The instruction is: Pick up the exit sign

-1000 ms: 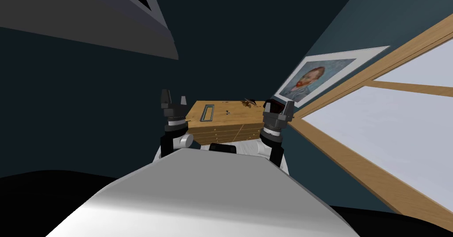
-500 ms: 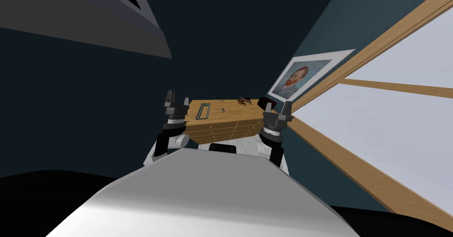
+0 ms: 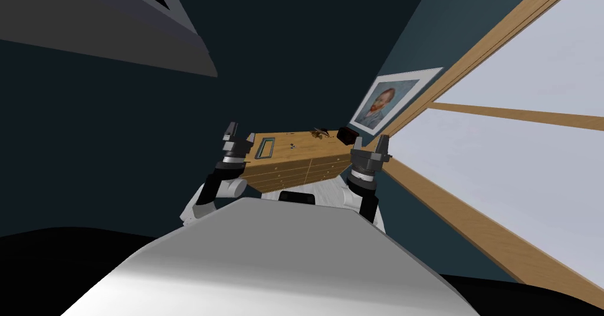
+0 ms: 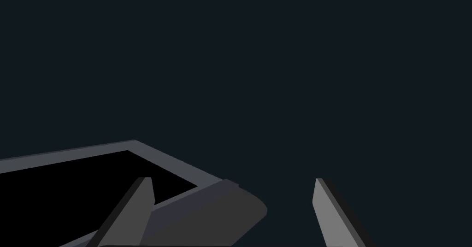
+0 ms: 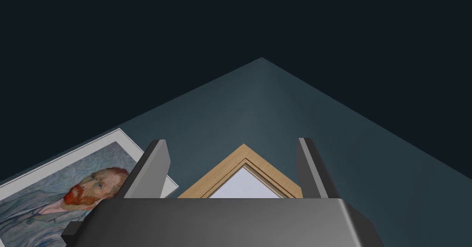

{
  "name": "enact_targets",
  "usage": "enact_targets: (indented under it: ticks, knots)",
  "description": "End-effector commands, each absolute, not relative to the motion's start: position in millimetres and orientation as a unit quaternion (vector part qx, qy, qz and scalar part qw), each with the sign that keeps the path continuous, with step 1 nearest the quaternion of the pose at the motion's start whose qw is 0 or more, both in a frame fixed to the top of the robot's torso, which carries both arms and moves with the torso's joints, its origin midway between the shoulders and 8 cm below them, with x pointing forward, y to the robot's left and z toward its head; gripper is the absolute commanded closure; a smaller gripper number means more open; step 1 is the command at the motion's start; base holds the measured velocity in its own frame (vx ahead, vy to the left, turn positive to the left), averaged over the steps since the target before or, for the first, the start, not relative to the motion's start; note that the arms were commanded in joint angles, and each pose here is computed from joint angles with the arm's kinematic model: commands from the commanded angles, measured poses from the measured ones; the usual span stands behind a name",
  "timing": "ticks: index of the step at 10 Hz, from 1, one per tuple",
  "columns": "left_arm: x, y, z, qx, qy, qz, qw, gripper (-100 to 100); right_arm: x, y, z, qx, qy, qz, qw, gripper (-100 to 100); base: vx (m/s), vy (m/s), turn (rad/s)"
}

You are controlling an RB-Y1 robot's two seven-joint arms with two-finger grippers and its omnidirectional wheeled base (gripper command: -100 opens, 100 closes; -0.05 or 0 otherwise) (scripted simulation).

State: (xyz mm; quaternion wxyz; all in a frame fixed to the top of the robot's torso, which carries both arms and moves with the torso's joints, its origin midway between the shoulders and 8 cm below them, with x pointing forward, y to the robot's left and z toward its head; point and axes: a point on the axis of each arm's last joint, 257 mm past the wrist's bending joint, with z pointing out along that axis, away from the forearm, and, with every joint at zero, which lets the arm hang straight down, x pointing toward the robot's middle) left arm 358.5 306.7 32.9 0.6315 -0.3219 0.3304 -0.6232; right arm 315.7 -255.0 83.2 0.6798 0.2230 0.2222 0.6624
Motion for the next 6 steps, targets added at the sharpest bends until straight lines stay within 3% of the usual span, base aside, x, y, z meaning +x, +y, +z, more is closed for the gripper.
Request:
enact_targets:
  ticks: [1, 6]
  knots:
    - [367.8, 312.2, 22.0, -0.342, 0.348, -0.627, 0.607, -100, 315.7, -255.0, 83.2, 0.223, 0.222, 0.662, 0.68, 0, -0.006, -0.072, -0.12]
    - [385.6, 326.0, -3.6, -0.394, 0.373, -0.636, 0.549, -100, 315.8, -255.0, 83.2, 0.223, 0.222, 0.662, 0.68, 0, -0.024, -0.073, -0.093]
